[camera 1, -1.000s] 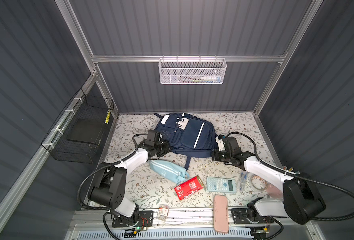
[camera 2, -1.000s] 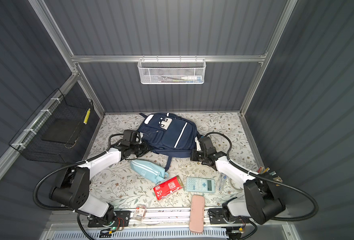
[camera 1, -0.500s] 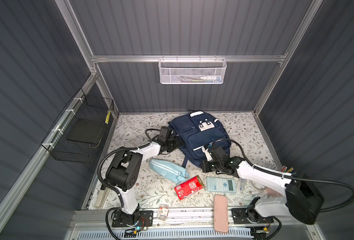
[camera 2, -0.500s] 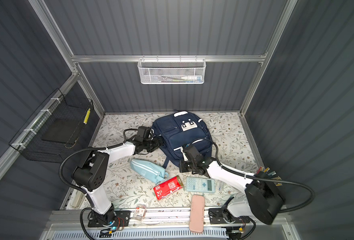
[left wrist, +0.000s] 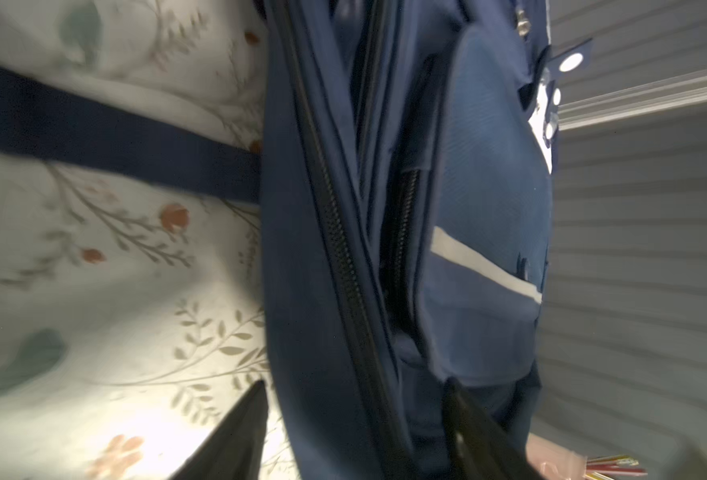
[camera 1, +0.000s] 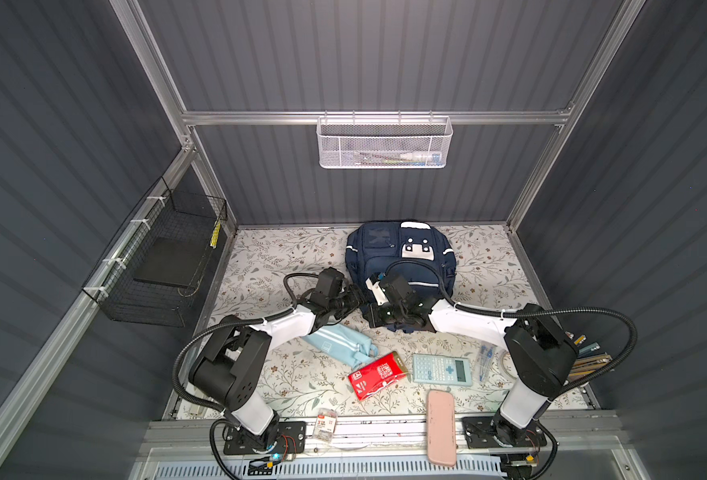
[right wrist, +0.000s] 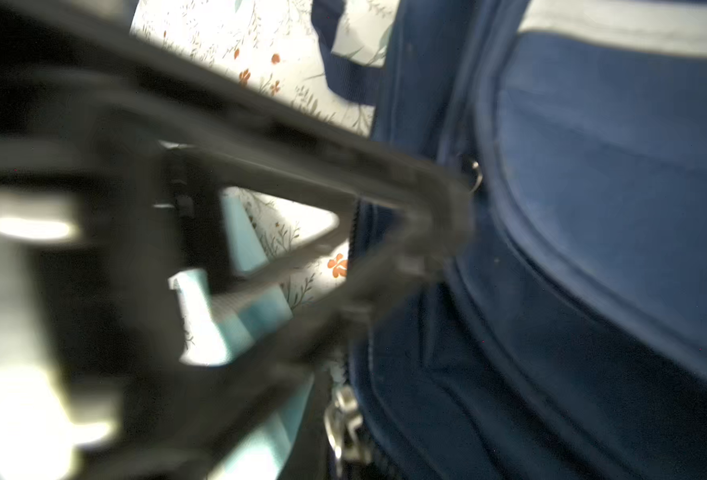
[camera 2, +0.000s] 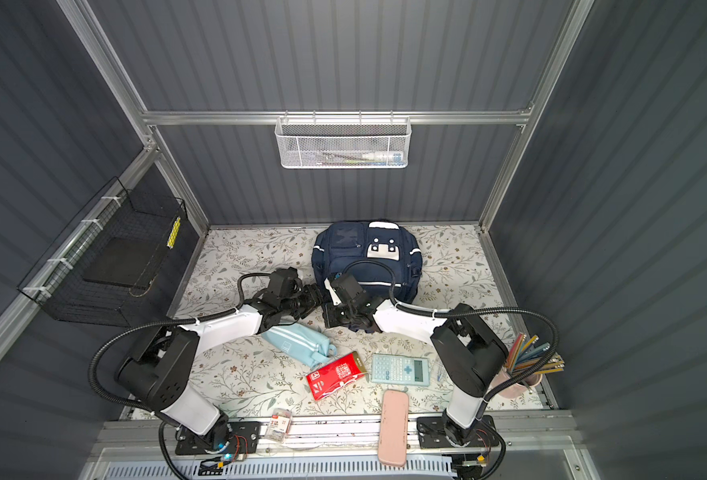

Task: Pack the student bag

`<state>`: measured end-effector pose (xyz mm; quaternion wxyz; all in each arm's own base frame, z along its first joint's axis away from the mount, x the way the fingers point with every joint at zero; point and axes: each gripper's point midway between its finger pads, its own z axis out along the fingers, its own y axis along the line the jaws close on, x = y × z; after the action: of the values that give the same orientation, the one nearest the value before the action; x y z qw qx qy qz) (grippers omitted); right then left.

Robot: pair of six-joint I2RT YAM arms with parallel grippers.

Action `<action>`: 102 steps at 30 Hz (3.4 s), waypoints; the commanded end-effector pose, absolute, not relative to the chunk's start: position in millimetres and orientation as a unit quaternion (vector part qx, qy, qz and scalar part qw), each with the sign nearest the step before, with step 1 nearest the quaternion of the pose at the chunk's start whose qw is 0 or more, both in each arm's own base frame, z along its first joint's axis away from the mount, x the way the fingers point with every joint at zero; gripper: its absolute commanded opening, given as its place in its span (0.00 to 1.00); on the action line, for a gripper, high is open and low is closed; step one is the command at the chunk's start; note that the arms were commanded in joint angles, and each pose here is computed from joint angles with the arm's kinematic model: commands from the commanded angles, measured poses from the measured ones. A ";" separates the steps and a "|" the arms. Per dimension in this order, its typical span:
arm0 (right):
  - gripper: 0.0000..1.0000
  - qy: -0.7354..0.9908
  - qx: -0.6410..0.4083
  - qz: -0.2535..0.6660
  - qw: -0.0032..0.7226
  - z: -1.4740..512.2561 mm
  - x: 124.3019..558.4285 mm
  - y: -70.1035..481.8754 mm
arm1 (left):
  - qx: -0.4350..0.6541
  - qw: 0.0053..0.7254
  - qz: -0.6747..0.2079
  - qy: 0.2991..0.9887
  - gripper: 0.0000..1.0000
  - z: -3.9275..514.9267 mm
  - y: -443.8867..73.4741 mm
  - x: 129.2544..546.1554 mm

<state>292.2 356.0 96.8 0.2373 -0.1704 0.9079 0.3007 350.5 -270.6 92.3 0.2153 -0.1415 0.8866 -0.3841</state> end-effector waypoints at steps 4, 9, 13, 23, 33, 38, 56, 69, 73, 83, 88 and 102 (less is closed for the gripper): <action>0.00 0.910 -0.167 0.276 0.260 104.1 289.1 337.1 | -0.132 0.218 -0.408 0.877 0.00 105.3 -282.1 366.8; 0.00 0.934 -0.118 0.227 0.249 84.5 286.7 271.7 | -0.155 0.232 -0.393 0.876 0.00 113.1 -235.4 384.4; 0.00 0.946 -0.077 0.197 0.246 75.3 285.9 216.8 | -0.150 0.249 -0.367 0.883 0.00 124.2 -212.7 394.6; 0.00 0.957 0.014 0.124 0.261 70.9 310.4 110.7 | -0.135 0.279 -0.321 0.895 0.00 132.9 -195.1 428.0; 0.00 0.922 -0.122 0.239 0.278 123.8 283.0 268.8 | -0.108 0.283 -0.315 0.899 0.71 135.0 -214.9 434.3; 0.00 0.901 -0.154 0.285 0.288 145.6 305.9 344.5 | -0.130 0.273 -0.317 0.899 0.77 135.2 -200.9 404.0; 0.00 0.912 -0.179 0.256 0.267 117.9 299.4 348.1 | -0.101 0.201 -0.397 0.890 0.00 119.5 -266.3 374.6; 0.00 0.952 -0.010 0.119 0.281 79.4 319.6 154.4 | -0.118 0.257 -0.364 0.887 0.00 166.4 -198.0 393.7; 0.00 0.951 0.058 0.102 0.287 75.5 333.0 111.4 | -0.119 0.268 -0.360 0.886 0.00 177.7 -188.1 397.7; 0.00 0.911 -0.094 0.270 0.296 125.7 304.2 214.5 | -0.123 0.247 -0.414 0.867 0.00 170.9 -210.4 401.4; 0.00 0.898 -0.178 0.298 0.271 147.7 277.9 300.1 | -0.119 0.239 -0.418 0.869 0.00 157.8 -234.7 396.1; 0.00 0.949 0.078 0.111 0.286 69.9 306.0 97.7 | -0.149 0.265 -0.399 0.865 0.00 182.1 -169.5 416.4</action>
<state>308.8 174.9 92.0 0.2822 -0.0209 0.9308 0.2314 374.5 -221.0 149.4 0.1605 -0.1204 0.8756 -0.4394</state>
